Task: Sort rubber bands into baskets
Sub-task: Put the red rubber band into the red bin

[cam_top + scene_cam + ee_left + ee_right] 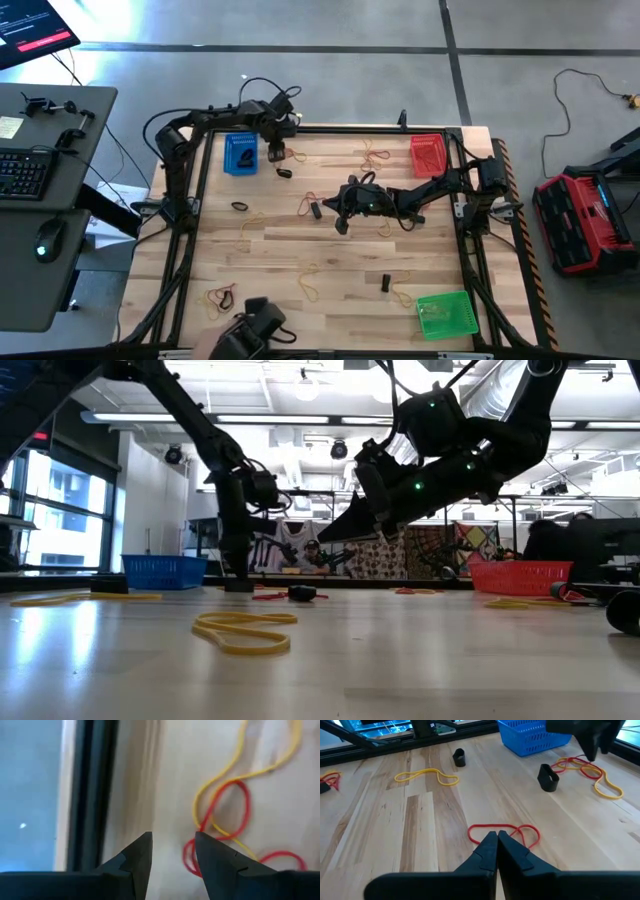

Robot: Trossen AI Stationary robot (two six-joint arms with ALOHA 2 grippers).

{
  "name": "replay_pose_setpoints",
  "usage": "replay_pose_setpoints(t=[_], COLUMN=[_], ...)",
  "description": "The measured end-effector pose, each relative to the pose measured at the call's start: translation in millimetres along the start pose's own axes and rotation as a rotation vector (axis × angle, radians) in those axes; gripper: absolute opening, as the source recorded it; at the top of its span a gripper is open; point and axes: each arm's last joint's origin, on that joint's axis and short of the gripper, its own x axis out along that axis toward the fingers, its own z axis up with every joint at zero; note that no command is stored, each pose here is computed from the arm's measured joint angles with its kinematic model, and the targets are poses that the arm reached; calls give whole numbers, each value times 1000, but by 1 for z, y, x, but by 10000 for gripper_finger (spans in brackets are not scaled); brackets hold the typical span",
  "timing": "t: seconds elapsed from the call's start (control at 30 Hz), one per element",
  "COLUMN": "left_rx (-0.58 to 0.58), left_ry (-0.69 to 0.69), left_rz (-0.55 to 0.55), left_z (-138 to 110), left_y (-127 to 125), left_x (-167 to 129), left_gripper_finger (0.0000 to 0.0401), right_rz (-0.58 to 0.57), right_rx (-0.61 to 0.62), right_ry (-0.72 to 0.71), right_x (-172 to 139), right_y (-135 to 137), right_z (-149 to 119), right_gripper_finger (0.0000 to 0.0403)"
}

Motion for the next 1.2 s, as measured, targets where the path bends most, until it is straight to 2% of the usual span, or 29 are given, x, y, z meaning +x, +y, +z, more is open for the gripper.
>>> replay_pose_setpoints(t=[0.17,0.3,0.5,0.83,1.2], left_rx=[6,6,3,11,23], left_ry=[43,98,100,3,28], left_rz=[-23,-72,-83,-110,-112], left_z=[3,-5,-10,-5,-7], left_y=[1,-1,2,4,4], left_x=[-3,-3,-1,-1,-1], left_gripper_finger=[142,142,141,91,49], right_rz=[1,2,2,2,2], right_rx=[6,19,19,19,19], right_ry=[0,1,0,1,1], right_x=[0,0,0,0,0], right_y=[1,1,1,1,1], right_z=[0,0,0,0,0], right_gripper_finger=[0,0,0,0,0])
